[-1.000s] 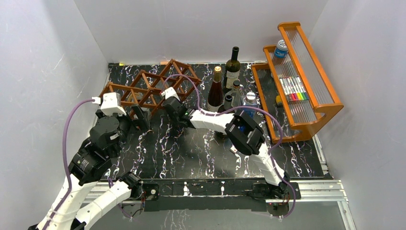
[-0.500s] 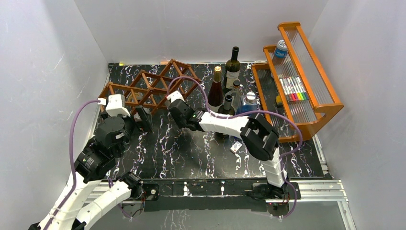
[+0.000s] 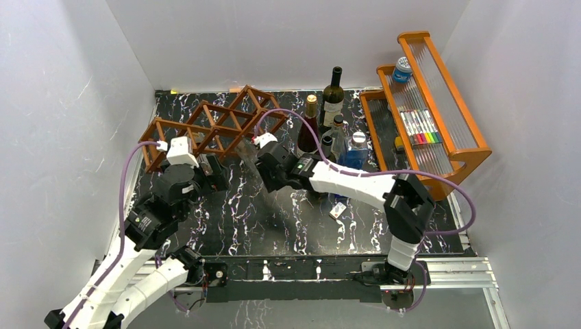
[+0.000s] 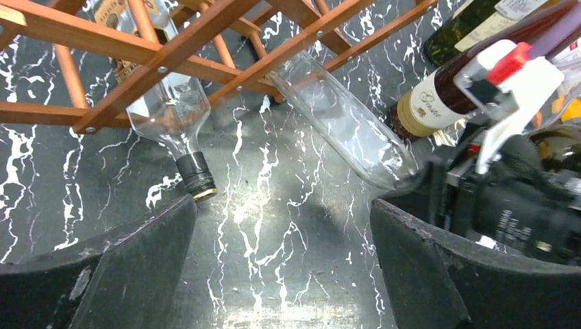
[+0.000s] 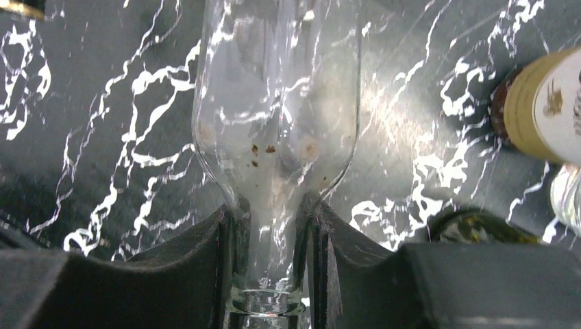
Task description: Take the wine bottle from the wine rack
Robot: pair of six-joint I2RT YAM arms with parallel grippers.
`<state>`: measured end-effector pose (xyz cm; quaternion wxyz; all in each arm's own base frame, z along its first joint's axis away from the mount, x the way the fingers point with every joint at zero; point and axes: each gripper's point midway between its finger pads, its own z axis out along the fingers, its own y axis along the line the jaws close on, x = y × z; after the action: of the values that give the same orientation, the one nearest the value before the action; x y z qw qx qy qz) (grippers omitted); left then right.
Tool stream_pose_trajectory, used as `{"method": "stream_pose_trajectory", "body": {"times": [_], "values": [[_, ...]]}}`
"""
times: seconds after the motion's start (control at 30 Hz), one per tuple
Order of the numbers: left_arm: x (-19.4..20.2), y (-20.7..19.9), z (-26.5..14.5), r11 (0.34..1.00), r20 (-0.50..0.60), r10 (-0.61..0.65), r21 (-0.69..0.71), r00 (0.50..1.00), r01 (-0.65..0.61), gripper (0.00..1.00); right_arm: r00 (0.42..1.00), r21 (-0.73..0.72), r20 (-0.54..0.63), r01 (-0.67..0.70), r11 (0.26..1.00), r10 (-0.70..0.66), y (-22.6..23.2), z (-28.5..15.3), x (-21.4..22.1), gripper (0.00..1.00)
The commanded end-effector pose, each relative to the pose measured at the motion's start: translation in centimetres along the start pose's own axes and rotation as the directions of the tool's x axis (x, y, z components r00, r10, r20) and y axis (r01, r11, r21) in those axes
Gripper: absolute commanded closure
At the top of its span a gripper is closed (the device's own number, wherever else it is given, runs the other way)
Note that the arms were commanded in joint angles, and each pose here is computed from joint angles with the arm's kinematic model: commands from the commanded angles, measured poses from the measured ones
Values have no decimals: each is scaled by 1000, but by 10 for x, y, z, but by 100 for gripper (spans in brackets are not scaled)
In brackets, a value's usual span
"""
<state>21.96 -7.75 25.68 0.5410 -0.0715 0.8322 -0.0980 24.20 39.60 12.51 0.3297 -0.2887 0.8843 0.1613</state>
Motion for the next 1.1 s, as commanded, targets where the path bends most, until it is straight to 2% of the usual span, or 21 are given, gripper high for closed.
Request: {"method": "stream_pose_trajectory", "body": {"times": [0.0,0.3,0.43,0.53,0.6,0.77,0.9,1.07], "values": [[8,-8,7,999,-21,-28,30,999,28,2,1000,-123,17,-10,992,12,18,-42,-6,100],[32,-21,21,995,-95,46,94,994,-37,2,997,-174,-59,31,984,-42,18,-66,13,100],[49,-37,25,971,-138,145,210,980,-114,2,993,-200,-95,47,979,-67,19,-78,19,100],[58,-51,24,930,-121,220,326,968,-170,2,990,-211,-106,71,975,-95,17,-90,21,100],[58,-65,17,876,-77,271,433,959,-213,2,987,-231,-111,90,969,-118,17,-96,25,100],[65,-97,-6,660,86,400,663,912,-353,2,980,-260,-129,111,959,-149,14,-114,35,100],[82,-114,-15,480,188,472,765,861,-430,2,977,-278,-140,115,954,-159,11,-126,42,100],[103,-132,-12,306,236,525,844,818,-440,4,979,-310,-132,107,945,-154,12,-137,49,100]]}}
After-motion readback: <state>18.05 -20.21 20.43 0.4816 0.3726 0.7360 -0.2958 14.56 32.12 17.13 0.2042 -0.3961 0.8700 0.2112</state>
